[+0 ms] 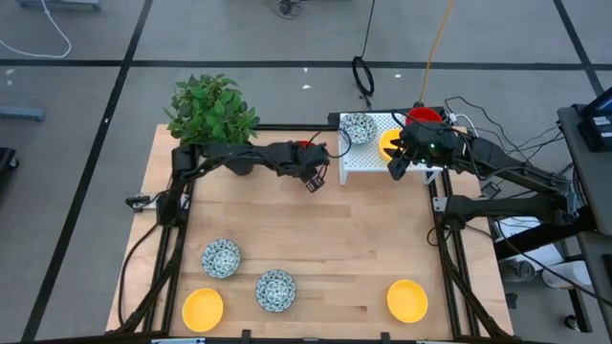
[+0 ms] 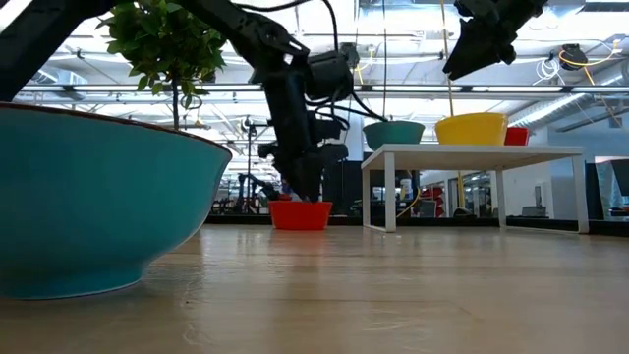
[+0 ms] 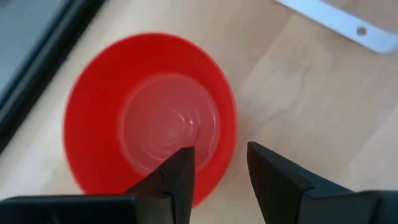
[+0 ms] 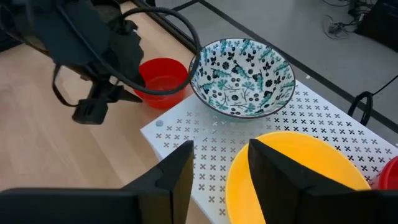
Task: Pick & Place Mini bowls
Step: Stack the red bowl on the red bowl on the shelf
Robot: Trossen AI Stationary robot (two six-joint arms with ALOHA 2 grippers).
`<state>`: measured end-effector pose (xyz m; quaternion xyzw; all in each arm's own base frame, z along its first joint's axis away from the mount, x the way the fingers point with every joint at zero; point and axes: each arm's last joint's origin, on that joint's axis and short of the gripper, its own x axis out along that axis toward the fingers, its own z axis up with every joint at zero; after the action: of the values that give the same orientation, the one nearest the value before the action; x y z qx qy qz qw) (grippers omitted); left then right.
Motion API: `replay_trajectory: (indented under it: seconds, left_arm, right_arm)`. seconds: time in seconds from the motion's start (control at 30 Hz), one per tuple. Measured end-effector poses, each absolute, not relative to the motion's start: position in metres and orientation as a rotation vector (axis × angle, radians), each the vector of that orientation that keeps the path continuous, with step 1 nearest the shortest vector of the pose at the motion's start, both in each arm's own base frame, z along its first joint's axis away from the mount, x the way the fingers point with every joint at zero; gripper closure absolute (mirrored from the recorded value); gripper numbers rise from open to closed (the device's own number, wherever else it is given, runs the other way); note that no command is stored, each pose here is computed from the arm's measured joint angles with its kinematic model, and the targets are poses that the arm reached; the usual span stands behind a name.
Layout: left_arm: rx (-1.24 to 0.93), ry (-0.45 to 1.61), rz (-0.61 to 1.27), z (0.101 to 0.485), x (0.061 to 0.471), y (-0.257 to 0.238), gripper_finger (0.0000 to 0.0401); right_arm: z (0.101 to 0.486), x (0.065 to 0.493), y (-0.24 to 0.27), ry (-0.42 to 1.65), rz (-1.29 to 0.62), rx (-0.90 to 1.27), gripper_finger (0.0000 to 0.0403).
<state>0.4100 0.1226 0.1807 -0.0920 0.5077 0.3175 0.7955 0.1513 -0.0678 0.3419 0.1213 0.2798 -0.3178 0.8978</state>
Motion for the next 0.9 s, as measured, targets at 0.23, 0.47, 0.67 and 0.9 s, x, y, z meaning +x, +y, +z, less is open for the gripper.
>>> replay_trajectory:
  seconds: [0.23, 0.47, 0.67, 0.9]
  left_arm:
    - [-0.239, 1.105, 0.658, 0.166, 0.413, 0.130, 0.0254]
    - [-0.233, 1.128, 0.633, 0.155, 0.417, 0.126, 0.0255]
    - [-0.204, 1.129, 0.598, 0.155, 0.419, 0.121, 0.0335]
    - [-0.243, 1.129, 0.478, 0.157, 0.424, 0.102, 0.0387]
  right_arm:
    - [0.342, 0.151, -0.068, 0.579, -0.659, 0.250, 0.0264]
    - [0.342, 0.151, -0.068, 0.586, -0.654, 0.229, 0.0264]
    - [0.342, 0.151, -0.068, 0.586, -0.654, 0.229, 0.0264]
    - [0.342, 0.151, -0.068, 0.586, -0.654, 0.229, 0.0264]
